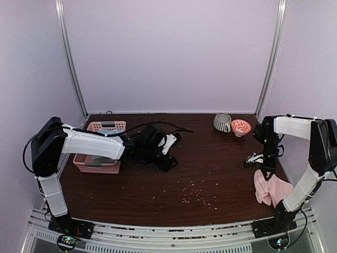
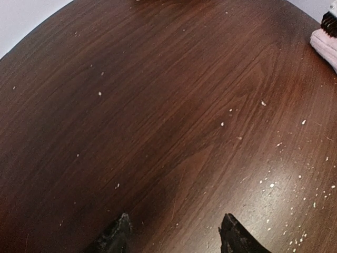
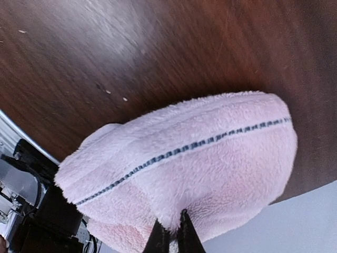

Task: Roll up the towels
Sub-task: Pick up the towel from the corner of the board, then pick up the towel from the center of the board.

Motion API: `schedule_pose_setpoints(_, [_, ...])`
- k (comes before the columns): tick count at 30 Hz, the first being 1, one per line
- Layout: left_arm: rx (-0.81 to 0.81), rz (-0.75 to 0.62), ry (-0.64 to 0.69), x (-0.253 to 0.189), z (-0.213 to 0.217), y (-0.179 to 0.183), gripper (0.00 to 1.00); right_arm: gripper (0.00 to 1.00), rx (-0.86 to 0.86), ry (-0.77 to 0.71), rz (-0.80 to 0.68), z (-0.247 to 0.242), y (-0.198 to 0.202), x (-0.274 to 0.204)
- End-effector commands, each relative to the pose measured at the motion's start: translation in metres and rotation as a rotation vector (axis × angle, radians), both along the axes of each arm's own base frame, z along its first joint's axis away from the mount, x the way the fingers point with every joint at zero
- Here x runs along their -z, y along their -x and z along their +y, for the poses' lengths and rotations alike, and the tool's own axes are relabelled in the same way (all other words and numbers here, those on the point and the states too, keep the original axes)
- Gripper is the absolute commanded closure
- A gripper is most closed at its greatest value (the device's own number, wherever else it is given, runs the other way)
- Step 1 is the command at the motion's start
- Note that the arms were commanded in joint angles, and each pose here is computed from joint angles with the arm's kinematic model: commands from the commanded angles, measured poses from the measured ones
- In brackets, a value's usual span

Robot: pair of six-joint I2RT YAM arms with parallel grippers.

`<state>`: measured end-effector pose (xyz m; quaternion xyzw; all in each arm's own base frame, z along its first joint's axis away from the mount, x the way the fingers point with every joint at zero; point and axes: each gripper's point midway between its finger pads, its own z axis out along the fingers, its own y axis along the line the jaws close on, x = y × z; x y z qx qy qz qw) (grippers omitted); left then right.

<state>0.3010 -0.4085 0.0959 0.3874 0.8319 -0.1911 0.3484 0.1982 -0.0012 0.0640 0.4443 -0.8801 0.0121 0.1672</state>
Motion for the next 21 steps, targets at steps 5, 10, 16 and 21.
schedule_pose_setpoints(5, [-0.305, -0.179, 0.003, -0.053, 0.051, -0.039, 0.40, 1.00, -0.233, -0.378, -0.315, 0.170, -0.088, -0.098])
schedule_pose_setpoints(10, [-0.501, -0.299, 0.006, -0.103, 0.095, -0.057, 0.39, 1.00, -0.446, -0.664, -0.487, 0.275, -0.094, -0.191])
schedule_pose_setpoints(16, [-0.627, -0.402, 0.054, -0.135, 0.135, -0.051, 0.37, 0.82, -0.431, -0.637, -0.588, 0.247, -0.088, -0.151])
schedule_pose_setpoints(21, [-0.593, -0.389, 0.048, -0.124, 0.134, -0.049, 0.36, 0.73, -0.286, -0.516, -0.418, 0.197, -0.067, -0.050])
